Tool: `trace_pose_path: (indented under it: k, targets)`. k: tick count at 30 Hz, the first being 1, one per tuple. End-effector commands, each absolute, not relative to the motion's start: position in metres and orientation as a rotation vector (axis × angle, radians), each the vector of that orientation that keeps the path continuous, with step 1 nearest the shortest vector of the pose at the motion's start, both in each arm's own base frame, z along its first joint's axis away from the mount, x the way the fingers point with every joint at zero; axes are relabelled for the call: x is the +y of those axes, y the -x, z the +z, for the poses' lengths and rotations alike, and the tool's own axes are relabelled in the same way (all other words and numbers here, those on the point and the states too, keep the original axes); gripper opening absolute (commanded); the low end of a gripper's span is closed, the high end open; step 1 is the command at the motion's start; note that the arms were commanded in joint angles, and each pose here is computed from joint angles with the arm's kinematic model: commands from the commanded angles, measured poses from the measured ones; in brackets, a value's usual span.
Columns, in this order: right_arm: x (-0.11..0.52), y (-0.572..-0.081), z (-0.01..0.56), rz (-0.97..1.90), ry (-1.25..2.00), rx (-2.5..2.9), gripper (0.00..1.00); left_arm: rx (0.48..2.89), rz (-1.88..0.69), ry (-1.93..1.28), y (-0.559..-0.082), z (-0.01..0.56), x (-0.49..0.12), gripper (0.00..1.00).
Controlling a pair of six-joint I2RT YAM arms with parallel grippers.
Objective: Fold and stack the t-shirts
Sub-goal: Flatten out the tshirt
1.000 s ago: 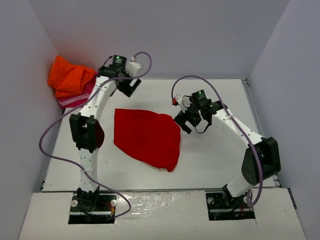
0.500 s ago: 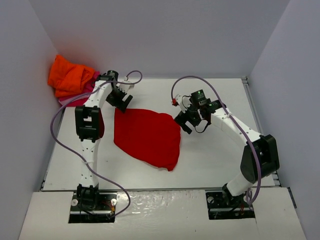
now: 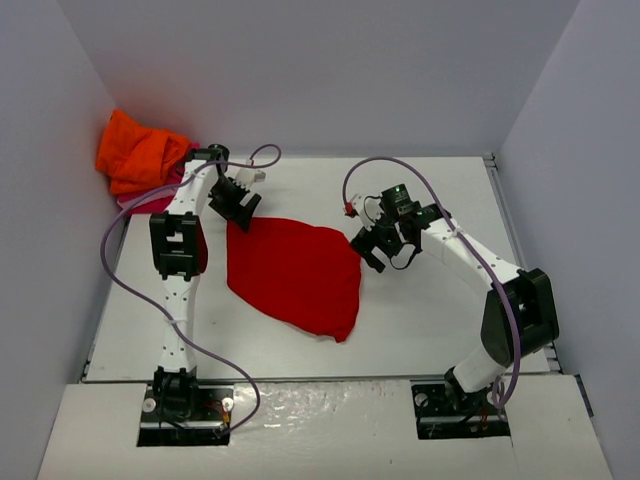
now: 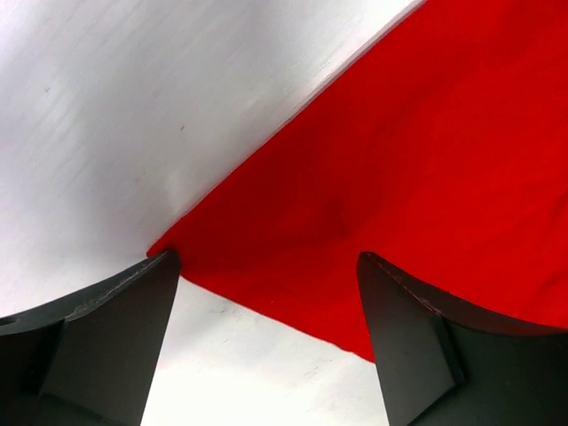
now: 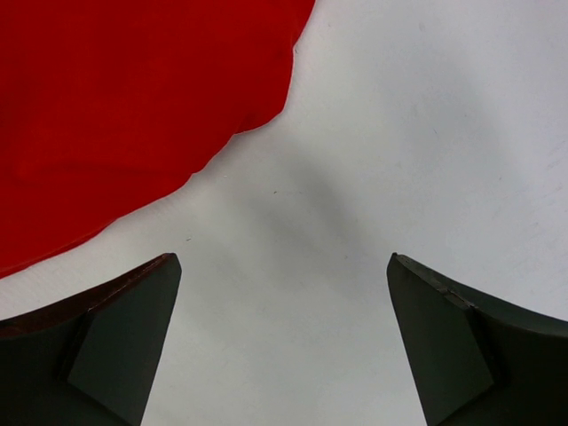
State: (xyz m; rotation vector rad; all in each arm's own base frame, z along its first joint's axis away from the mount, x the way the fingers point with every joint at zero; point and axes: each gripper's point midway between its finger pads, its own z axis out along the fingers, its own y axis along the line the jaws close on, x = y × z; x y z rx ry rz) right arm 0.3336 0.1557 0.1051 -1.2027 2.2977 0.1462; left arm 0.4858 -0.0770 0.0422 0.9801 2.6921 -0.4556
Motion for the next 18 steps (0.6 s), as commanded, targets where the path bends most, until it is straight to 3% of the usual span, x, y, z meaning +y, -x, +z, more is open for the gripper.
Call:
trace_pose_path:
  k: [1, 8, 14, 18]
  targets:
    - [0.159, -0.339, 0.111, 0.125, 1.192, 2.263, 1.0, 2.662, -0.34, -0.994, -0.494, 0.06, -0.054, 0.78]
    - [0.163, -0.342, 0.104, 0.145, 1.194, 2.28, 1.0, 2.605, -0.286, -1.01, -0.502, 0.076, -0.053, 0.78]
    - [0.165, -0.343, 0.1, 0.154, 1.19, 2.292, 1.0, 2.655, -0.369, -1.07, -0.495, 0.055, -0.057, 0.79]
    - [0.163, -0.343, 0.097, 0.143, 1.191, 2.303, 1.0, 2.68, -0.519, -1.13, -0.48, 0.039, -0.069, 0.68]
